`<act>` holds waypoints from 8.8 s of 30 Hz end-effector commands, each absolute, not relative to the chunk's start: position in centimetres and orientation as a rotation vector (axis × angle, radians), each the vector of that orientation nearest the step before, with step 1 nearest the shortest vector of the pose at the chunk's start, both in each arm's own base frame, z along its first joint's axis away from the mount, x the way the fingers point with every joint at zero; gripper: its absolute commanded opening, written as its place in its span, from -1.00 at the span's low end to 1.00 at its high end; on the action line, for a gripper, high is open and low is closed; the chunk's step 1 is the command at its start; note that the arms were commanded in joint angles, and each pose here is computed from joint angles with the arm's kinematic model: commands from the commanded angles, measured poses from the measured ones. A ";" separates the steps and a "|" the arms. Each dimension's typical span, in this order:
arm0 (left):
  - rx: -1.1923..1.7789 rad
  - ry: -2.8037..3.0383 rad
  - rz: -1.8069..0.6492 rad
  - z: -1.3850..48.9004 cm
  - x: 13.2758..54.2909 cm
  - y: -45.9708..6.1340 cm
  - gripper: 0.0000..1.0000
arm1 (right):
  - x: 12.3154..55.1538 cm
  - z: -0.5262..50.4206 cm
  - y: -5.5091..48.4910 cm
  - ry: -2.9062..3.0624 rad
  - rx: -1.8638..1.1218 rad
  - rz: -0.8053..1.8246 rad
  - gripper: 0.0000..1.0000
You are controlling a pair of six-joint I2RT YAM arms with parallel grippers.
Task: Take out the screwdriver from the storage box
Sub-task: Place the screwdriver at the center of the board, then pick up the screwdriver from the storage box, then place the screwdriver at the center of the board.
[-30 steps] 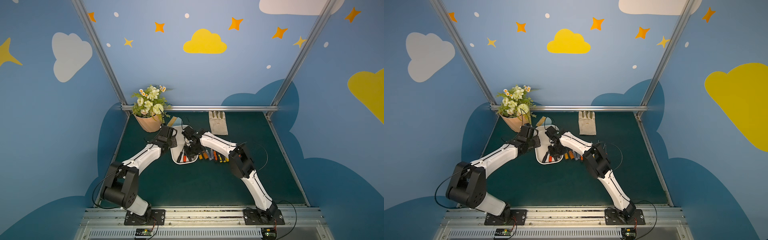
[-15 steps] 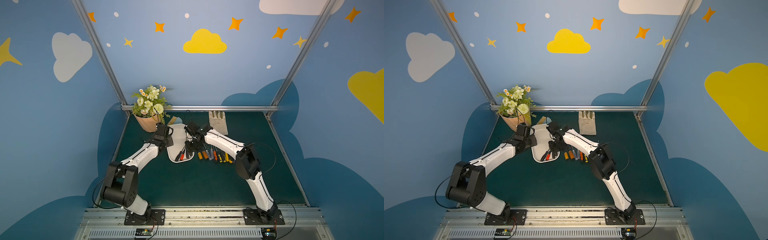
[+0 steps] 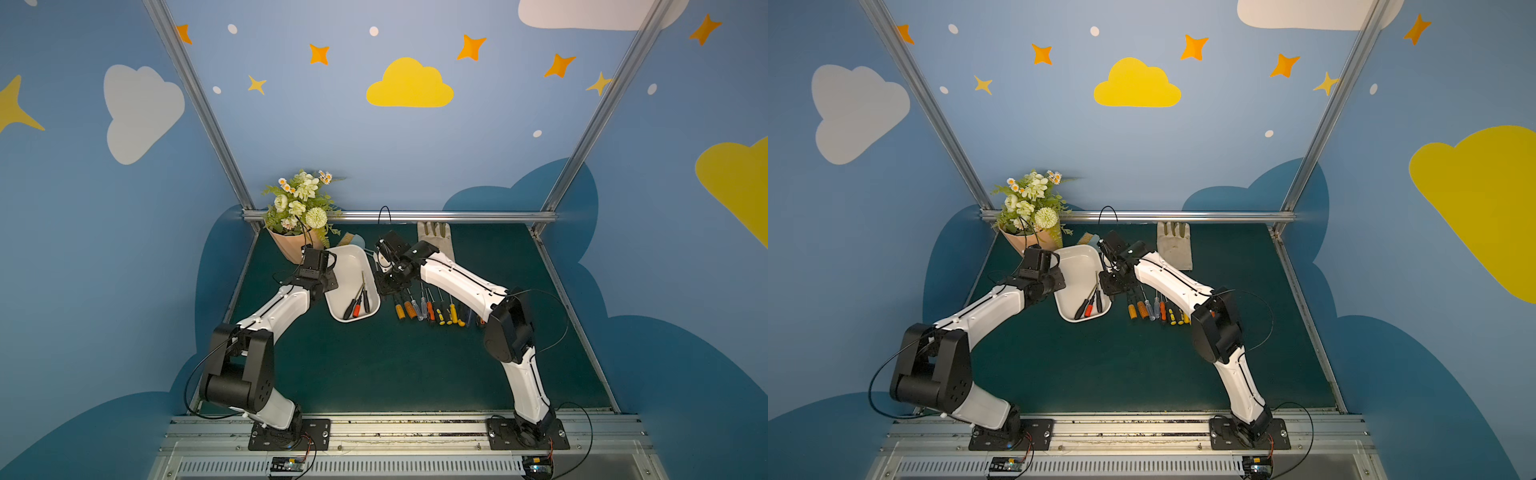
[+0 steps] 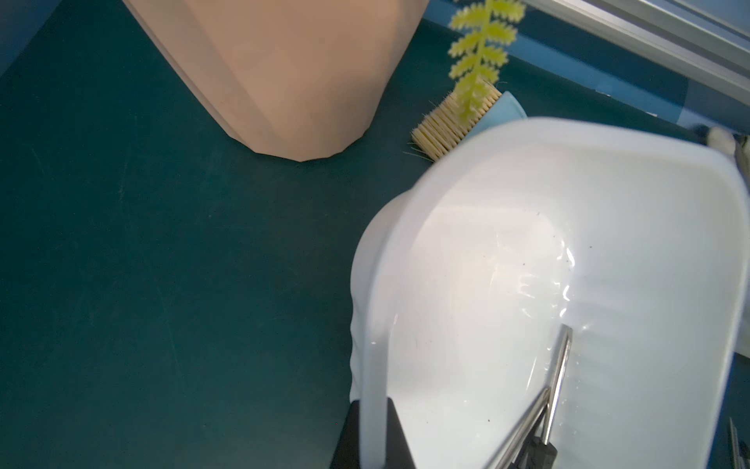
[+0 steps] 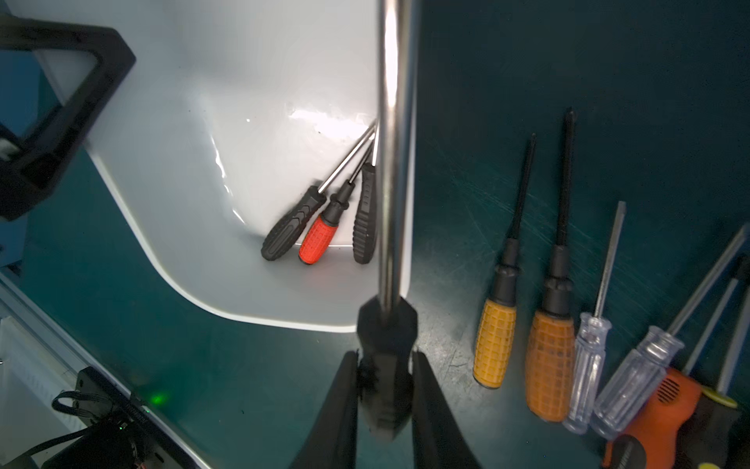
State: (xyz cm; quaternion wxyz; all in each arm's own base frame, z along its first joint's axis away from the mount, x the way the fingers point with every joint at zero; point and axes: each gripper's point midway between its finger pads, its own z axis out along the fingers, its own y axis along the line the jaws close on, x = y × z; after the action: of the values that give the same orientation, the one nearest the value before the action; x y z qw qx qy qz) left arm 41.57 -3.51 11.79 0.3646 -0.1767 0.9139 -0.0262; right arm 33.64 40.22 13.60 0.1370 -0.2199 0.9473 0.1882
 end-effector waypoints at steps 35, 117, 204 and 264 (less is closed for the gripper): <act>-0.526 2.247 -0.127 14.9 42.3 -1.9 -0.96 | 33.2 2.5 36.4 3.122 -0.676 0.223 -1.00; -0.384 2.297 -0.186 13.5 43.2 -4.0 -0.96 | 33.2 16.6 41.8 2.482 -0.859 0.651 -0.12; -0.445 2.281 -0.204 14.3 42.7 -4.3 -0.95 | 33.5 13.3 45.8 2.530 -0.710 0.415 -1.00; -0.583 2.216 -0.168 15.7 42.6 0.7 -0.95 | 32.0 1.6 38.8 3.031 -0.783 0.197 -1.00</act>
State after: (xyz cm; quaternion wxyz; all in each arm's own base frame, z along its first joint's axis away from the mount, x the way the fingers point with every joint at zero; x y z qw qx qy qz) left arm 42.01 0.92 13.72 0.3846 -0.2290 0.8929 -0.0488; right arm 32.19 39.65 2.35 0.0155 -0.2460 0.9651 0.0886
